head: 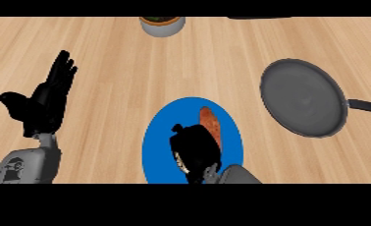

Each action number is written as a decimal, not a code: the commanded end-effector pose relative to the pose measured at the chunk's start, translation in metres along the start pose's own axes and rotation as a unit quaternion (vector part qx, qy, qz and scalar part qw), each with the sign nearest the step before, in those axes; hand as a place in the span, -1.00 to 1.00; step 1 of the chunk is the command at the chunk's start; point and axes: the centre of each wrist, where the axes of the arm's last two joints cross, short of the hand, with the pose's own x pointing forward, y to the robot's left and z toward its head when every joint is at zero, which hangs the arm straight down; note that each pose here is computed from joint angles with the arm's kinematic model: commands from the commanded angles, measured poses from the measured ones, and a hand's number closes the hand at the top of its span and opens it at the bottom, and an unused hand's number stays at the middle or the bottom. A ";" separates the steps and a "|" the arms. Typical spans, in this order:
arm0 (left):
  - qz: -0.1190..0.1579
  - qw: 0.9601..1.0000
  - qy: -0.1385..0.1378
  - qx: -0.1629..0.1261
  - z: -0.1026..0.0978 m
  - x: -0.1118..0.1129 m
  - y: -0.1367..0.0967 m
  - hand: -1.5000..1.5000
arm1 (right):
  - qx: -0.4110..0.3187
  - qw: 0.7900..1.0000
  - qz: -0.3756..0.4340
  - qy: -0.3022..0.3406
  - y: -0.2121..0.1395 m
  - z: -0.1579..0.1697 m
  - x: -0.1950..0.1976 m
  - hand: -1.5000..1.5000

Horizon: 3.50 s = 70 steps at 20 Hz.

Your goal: Pick the cupcake from the plate and place it in the pan

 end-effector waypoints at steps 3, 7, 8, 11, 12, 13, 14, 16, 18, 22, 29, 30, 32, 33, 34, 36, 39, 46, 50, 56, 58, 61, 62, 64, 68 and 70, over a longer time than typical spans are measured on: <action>0.002 1.000 0.001 0.000 0.007 -0.002 0.001 0.00 | -0.180 0.982 -0.032 0.054 -0.006 0.065 0.020 1.00; 0.003 1.000 0.000 -0.003 -0.005 0.002 0.007 0.00 | -0.281 0.957 -0.050 0.054 -0.024 0.118 0.032 1.00; 0.001 1.000 -0.005 -0.006 0.005 -0.002 0.001 0.00 | -0.289 0.953 -0.075 0.060 -0.023 0.134 0.038 1.00; 0.009 1.000 -0.007 -0.008 -0.008 0.003 -0.011 0.00 | -0.342 0.932 -0.093 0.080 -0.036 0.156 0.035 1.00; 0.003 1.000 -0.007 -0.011 0.001 0.002 -0.015 0.00 | -0.363 0.925 -0.064 0.093 -0.046 0.169 0.022 1.00; 0.005 1.000 -0.015 -0.011 -0.008 0.005 -0.015 0.00 | -0.362 0.924 -0.068 0.106 -0.038 0.160 0.024 1.00; 0.007 1.000 -0.005 -0.021 -0.001 -0.002 -0.009 0.00 | -0.383 0.915 -0.079 0.103 -0.046 0.157 0.014 1.00; 0.005 1.000 -0.013 -0.020 -0.003 0.005 -0.017 0.00 | -0.404 0.903 -0.104 0.104 -0.068 0.176 -0.001 1.00; 0.001 0.999 -0.016 -0.028 0.000 0.017 -0.020 0.00 | -0.435 0.881 -0.158 0.104 -0.074 0.162 -0.018 1.00; 0.004 0.999 -0.020 -0.026 -0.002 -0.004 -0.009 0.00 | -0.453 0.858 -0.216 0.105 -0.088 0.176 -0.049 1.00; 0.001 1.000 -0.015 -0.017 -0.014 0.018 -0.020 0.00 | -0.470 0.844 -0.194 0.172 -0.101 0.161 -0.170 1.00; 0.011 0.999 -0.020 -0.029 0.003 0.011 -0.020 0.00 | -0.472 0.841 -0.198 0.174 -0.098 0.144 -0.179 1.00; 0.006 0.999 -0.025 -0.025 -0.004 0.016 -0.020 0.00 | -0.474 0.843 -0.188 0.172 -0.100 0.139 -0.211 1.00; 0.000 0.999 -0.020 -0.024 -0.006 0.001 -0.017 0.00 | -0.475 0.845 -0.158 0.189 -0.115 0.137 -0.227 1.00; 0.001 0.999 -0.022 -0.025 -0.010 0.011 -0.003 0.00 | -0.475 0.844 -0.127 0.214 -0.103 0.137 -0.241 1.00; 0.009 0.999 -0.018 -0.034 -0.018 0.009 -0.012 0.00 | -0.475 0.843 -0.112 0.227 -0.108 0.119 -0.261 1.00; -0.001 0.999 -0.022 -0.035 -0.002 0.008 0.002 0.00 | -0.477 0.842 -0.118 0.225 -0.109 0.115 -0.298 1.00; 0.008 0.999 -0.026 -0.038 -0.009 0.022 -0.023 0.00 | -0.457 0.848 -0.132 0.236 -0.072 0.072 -0.353 1.00; 0.015 0.999 -0.024 -0.047 -0.013 0.019 -0.037 0.00 | -0.421 0.845 -0.226 0.240 -0.084 0.068 -0.369 -1.00; 0.012 0.999 -0.021 -0.040 -0.022 0.022 -0.044 0.00 | -0.331 0.866 -0.328 0.179 -0.052 0.048 -0.367 -1.00; 0.007 0.999 -0.020 -0.034 -0.028 0.023 -0.034 0.00 | -0.339 0.867 -0.323 0.171 -0.048 0.064 -0.383 -1.00; 0.008 0.999 -0.020 -0.032 -0.009 0.010 -0.015 0.00 | -0.392 0.849 -0.326 0.137 -0.057 0.056 -0.376 -1.00; 0.008 0.999 -0.027 -0.027 -0.012 0.004 -0.026 0.00 | -0.416 0.835 -0.335 0.135 -0.044 0.052 -0.373 -1.00; 0.004 1.000 -0.019 -0.015 -0.006 0.014 -0.026 0.00 | -0.451 0.813 -0.352 0.106 -0.038 0.067 -0.382 -1.00; 0.001 1.000 -0.012 -0.011 0.005 -0.017 -0.001 0.00 | -0.478 0.769 -0.417 0.075 -0.036 0.089 -0.395 -1.00; -0.004 1.000 -0.016 -0.011 -0.008 -0.003 -0.016 0.00 | -0.473 0.761 -0.440 0.063 -0.034 0.124 -0.416 -1.00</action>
